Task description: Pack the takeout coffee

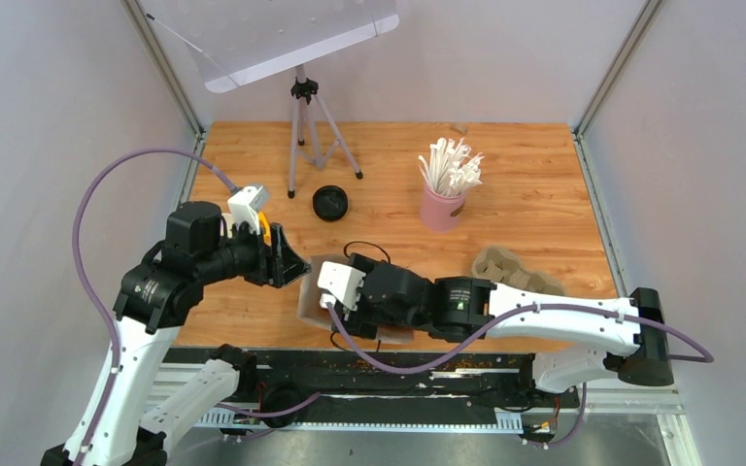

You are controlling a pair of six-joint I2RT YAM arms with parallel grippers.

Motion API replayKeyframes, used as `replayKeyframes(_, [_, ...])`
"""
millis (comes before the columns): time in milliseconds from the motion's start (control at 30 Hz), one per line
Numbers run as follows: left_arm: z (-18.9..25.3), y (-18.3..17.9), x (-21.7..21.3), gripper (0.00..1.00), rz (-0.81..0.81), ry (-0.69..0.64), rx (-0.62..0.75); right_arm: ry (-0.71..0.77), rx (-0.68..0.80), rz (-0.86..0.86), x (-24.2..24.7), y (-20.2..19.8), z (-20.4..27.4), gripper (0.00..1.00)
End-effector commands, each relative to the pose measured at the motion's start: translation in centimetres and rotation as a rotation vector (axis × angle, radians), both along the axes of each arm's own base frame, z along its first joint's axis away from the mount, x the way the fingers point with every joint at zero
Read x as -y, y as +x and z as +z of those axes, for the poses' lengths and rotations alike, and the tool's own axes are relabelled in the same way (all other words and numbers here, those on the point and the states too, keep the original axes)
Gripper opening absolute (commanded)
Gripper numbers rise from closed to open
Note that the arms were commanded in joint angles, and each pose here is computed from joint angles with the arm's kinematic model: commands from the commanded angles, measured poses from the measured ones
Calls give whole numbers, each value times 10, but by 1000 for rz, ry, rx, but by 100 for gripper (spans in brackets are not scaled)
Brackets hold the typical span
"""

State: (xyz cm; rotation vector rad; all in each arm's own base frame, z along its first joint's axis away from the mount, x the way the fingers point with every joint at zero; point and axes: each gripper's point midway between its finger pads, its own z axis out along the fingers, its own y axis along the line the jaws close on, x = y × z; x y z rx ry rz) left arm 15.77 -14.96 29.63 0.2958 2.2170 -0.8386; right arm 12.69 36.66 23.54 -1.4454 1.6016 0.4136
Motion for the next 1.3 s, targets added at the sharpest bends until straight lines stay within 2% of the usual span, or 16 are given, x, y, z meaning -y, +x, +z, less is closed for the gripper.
replayKeyframes(0, [-15,-18,-1,70,-43,16,-52,23,34,-56,-8,-1,2,78])
replayKeyframes(200, [-26,-20,-2,63,-85,54,-60,12,31,-83,-12,-5,-3,78])
replayKeyframes(467, [-11,-21,5,21,-106,-16,9,-3,68,-87,-11,-3,-4,78])
replayKeyframes(633, [-3,-20,17,6,-142,-99,79,-11,128,-49,-10,0,-5,78])
replayKeyframes(767, [9,-7,21,0,-142,-128,167,-41,193,-78,-4,17,1,80])
replayKeyframes(1000, [18,19,19,0,-118,-69,259,-68,277,-72,-3,35,3,80])
replayKeyframes(1267, [25,30,20,0,-100,-83,338,-96,339,-93,1,60,6,80])
